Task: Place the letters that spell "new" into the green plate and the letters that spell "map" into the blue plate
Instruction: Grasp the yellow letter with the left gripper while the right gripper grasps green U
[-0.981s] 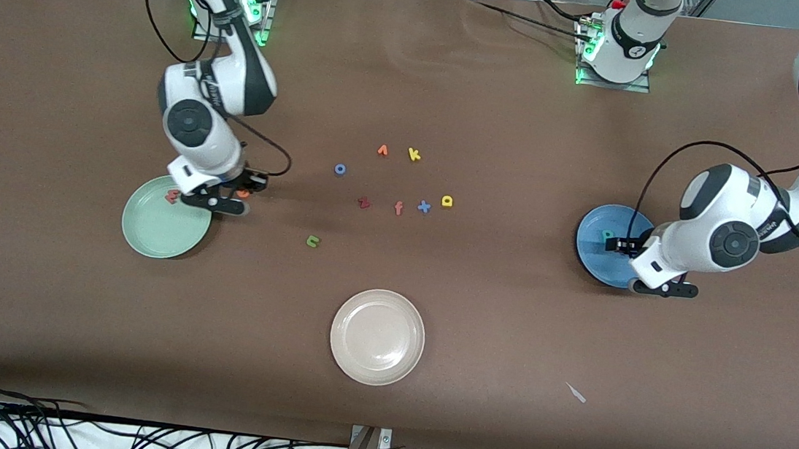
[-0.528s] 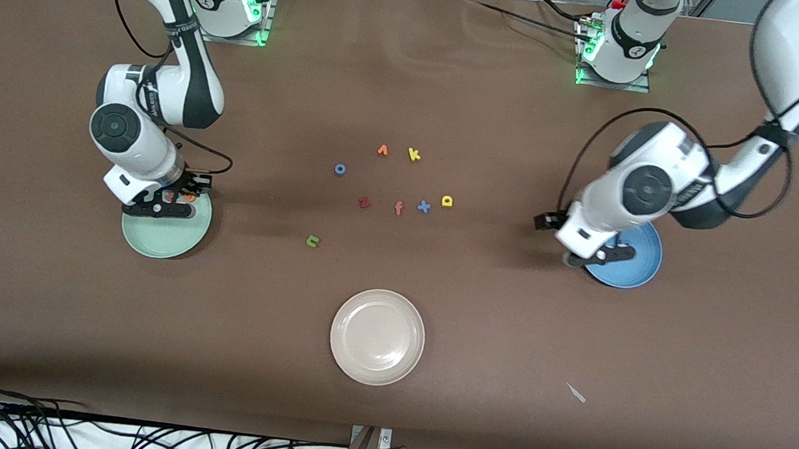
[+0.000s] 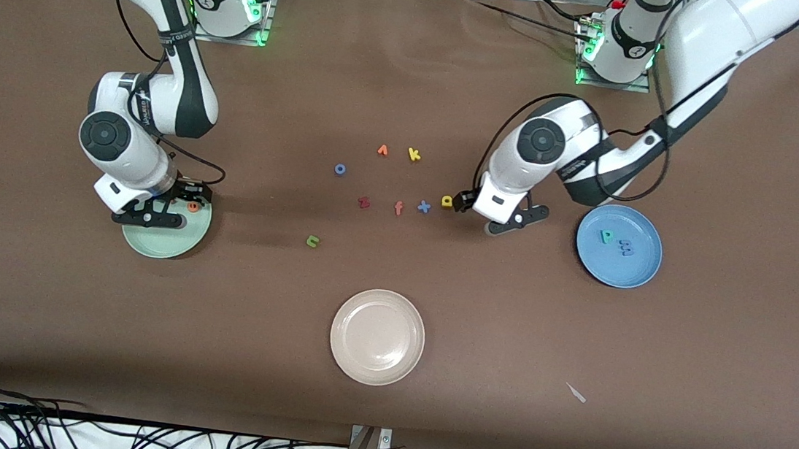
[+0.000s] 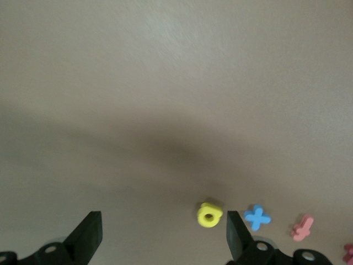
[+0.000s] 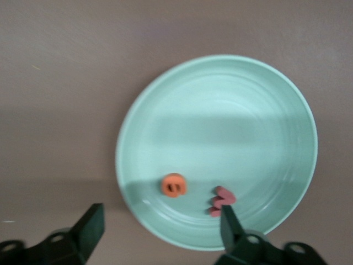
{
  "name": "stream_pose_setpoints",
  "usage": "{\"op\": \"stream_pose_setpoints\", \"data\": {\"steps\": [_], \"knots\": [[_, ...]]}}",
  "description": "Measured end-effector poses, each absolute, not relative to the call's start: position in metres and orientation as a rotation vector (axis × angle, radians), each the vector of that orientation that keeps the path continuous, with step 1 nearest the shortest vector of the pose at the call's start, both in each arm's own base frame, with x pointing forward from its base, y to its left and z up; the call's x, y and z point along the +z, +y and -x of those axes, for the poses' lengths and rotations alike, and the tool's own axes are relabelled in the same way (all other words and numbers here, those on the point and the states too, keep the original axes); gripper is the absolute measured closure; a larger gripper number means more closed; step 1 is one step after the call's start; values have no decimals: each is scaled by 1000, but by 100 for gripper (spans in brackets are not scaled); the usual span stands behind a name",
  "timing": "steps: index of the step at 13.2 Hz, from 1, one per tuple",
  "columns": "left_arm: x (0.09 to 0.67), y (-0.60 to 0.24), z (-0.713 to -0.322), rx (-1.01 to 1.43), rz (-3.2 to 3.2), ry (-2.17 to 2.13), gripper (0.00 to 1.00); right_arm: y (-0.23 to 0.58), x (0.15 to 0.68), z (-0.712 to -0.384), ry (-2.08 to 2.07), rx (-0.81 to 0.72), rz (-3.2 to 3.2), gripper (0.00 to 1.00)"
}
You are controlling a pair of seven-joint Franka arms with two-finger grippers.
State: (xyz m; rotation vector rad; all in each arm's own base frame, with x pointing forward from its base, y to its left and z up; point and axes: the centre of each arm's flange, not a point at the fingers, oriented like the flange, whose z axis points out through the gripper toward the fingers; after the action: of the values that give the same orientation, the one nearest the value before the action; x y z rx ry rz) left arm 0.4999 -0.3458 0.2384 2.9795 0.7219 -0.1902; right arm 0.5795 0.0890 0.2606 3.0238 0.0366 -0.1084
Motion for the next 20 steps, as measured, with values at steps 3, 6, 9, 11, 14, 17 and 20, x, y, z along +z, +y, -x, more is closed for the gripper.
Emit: {"op": "stream_pose_setpoints", "data": {"steps": [3, 6, 9, 11, 14, 17, 20], "knots": [[208, -367, -488, -193, -2923, 825, 4, 139, 281, -590, -110, -88, -3053, 0], [202, -380, -481, -199, -2901, 873, 5, 191, 270, -593, -276, -75, -3054, 0], [181, -382, -474, -196, -2941, 887, 7, 231, 251, -602, -426, -66, -3042, 0], [176, -387, -470, -199, -2948, 880, 17, 253, 244, -610, -521, -50, -3039, 0], [177, -391, -473, -195, -2941, 882, 21, 287, 234, -620, -653, -32, -3039, 0], [171, -395, -471, -192, -2951, 874, 23, 313, 218, -623, -735, -16, -3049, 0], [168, -400, -468, -195, -2958, 863, 33, 326, 199, -620, -765, 0, -3065, 0]]}}
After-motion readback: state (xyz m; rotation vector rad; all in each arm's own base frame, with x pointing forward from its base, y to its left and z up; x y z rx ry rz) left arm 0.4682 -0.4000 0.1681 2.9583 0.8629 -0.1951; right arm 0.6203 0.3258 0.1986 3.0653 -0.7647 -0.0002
